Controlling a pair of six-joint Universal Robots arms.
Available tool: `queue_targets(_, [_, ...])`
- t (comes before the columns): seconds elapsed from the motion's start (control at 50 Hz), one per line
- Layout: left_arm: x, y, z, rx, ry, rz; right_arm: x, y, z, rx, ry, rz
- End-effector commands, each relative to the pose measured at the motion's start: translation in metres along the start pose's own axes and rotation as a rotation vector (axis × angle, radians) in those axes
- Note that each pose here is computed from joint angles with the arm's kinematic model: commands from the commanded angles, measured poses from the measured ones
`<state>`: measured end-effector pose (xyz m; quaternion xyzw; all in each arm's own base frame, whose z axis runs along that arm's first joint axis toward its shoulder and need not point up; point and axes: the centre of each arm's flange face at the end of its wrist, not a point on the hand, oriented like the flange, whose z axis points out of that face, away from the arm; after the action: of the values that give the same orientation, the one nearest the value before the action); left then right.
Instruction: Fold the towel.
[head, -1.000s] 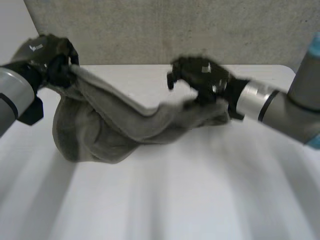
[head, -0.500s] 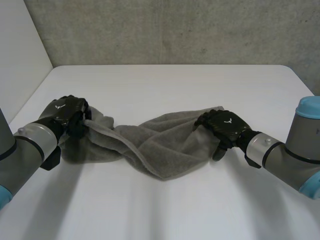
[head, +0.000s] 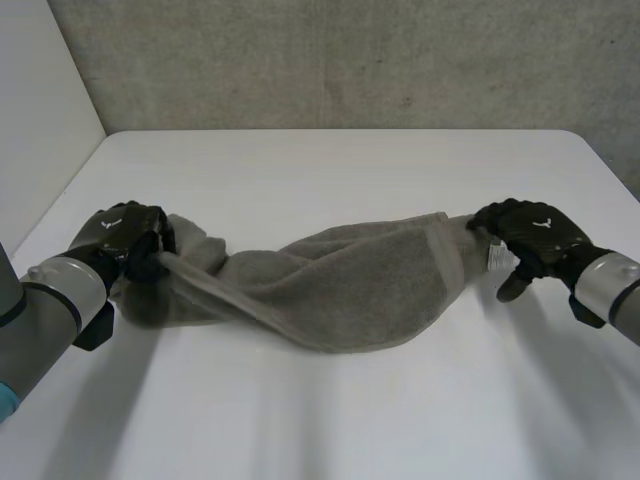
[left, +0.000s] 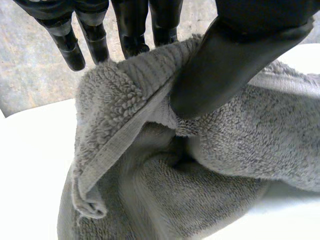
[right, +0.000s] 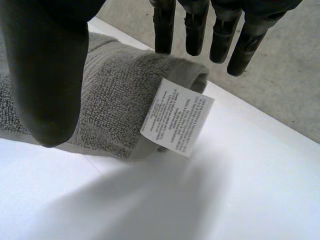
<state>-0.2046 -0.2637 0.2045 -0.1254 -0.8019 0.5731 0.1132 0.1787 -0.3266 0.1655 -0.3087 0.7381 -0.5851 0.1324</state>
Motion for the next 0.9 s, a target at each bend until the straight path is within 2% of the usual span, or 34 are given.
queue_targets(0.02, [0.003,0.012,-0.001,-0.021,0.012,0.0,0.006,0.002,-0.005,0.005,-0.003,0.008])
queue_targets(0.4, [0.001,0.021,0.002,-0.021,0.005,0.001,0.036,0.006,-0.006,-0.02,0.127,0.066])
queue_targets(0.56, [0.002,0.021,0.001,-0.019,0.009,0.002,0.04,0.016,0.003,-0.038,0.114,0.202])
queue_targets(0.76, [0.002,0.021,0.001,-0.018,0.006,0.004,0.034,0.035,0.015,-0.176,0.022,0.357])
queue_targets(0.9, [0.002,0.021,0.0,-0.013,0.009,0.005,0.038,0.044,0.028,-0.197,0.017,0.46])
